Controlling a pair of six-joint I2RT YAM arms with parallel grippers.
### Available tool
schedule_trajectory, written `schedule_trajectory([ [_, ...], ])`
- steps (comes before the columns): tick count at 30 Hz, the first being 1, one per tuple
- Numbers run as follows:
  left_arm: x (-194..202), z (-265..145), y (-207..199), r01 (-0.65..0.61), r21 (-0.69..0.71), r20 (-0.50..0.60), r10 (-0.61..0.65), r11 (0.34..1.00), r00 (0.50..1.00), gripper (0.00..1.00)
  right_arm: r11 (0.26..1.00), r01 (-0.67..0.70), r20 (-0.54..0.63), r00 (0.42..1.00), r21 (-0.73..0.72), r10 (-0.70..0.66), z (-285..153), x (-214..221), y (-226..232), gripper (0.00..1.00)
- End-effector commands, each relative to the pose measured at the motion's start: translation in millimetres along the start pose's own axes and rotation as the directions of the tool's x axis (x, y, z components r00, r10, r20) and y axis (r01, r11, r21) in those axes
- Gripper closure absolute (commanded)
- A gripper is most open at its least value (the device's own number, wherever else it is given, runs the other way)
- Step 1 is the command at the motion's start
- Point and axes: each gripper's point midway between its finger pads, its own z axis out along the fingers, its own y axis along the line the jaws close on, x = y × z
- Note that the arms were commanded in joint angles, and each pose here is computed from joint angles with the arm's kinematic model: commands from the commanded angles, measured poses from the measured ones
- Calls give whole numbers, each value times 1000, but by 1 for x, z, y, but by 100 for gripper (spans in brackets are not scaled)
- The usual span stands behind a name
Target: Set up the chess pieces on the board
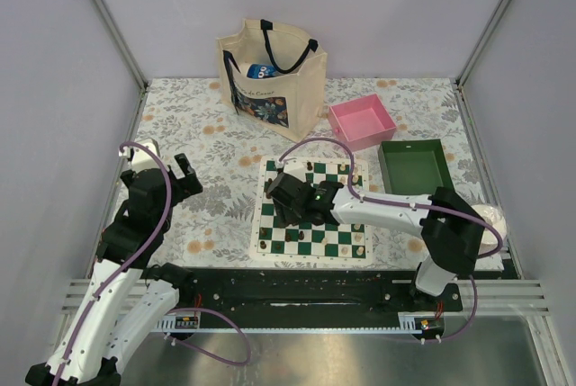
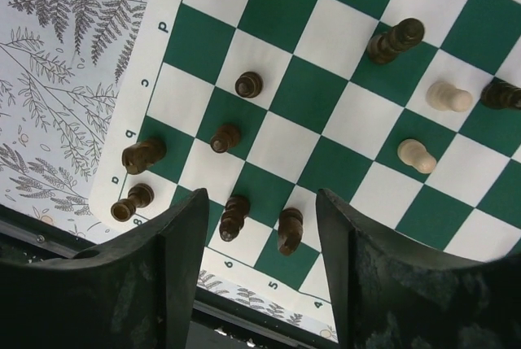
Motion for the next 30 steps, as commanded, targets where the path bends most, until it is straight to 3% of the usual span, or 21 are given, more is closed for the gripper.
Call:
schedule_trajectory([
  [1,-9,2,-6,32,20,33,-33,999,999,1,997,-45,7,999,-59,45,-3,-16,19,38],
  [10,-9,3,-8,35,31,31,-36,999,999,1,994,-26,-60,998,-111,20,-6,3,22,48],
  [30,-8,4,-7,37,33,26,-38,999,999,1,992,-10,-159,987,-123,-10,7,34,29,50],
])
